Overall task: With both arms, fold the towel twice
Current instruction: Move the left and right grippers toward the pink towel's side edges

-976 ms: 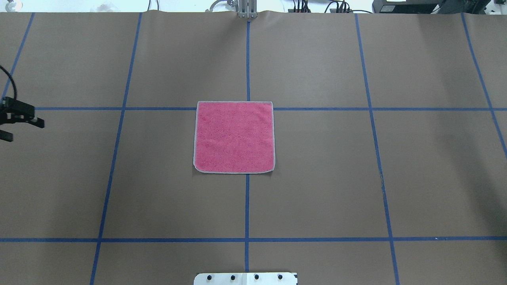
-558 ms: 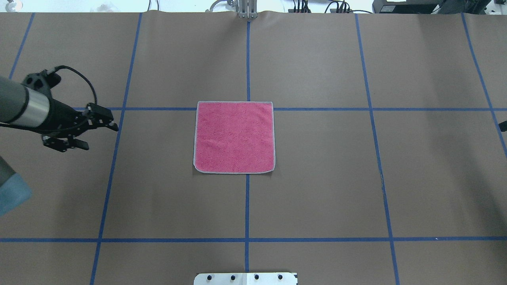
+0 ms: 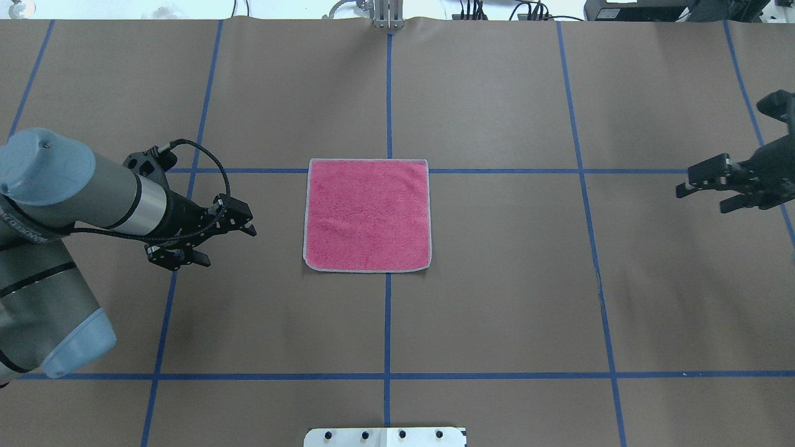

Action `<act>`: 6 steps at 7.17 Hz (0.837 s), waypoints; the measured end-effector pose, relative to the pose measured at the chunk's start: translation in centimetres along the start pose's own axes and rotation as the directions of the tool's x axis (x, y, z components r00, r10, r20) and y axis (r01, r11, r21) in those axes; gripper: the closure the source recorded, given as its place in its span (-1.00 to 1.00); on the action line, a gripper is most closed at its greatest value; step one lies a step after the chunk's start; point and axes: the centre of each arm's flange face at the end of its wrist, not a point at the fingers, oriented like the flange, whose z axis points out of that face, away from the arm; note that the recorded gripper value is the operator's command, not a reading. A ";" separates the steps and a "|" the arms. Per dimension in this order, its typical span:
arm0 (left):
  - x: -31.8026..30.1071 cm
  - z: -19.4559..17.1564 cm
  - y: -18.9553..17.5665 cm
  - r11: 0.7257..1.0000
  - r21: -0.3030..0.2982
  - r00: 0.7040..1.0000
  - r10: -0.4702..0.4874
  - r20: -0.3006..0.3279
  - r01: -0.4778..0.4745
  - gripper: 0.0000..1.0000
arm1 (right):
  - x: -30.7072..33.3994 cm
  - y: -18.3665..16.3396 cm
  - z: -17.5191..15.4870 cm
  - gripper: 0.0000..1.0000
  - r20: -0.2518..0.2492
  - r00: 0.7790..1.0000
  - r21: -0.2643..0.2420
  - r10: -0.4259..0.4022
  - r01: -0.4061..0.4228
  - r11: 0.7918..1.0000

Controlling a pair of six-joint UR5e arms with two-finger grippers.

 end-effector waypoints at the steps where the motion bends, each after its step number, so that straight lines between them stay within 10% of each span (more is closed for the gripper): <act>1: 0.5 0.2 0.1 1.000 0.014 1.000 0.000 -0.003 0.000 -0.99 | -5.0 1.5 2.6 -1.00 0.029 0.999 0.004 0.031 -0.032 0.999; 6: 1.6 1.5 -0.5 1.000 0.030 1.000 -0.004 0.001 0.004 -0.99 | -24.9 14.2 14.3 -0.78 0.064 0.981 0.043 0.181 -0.184 0.982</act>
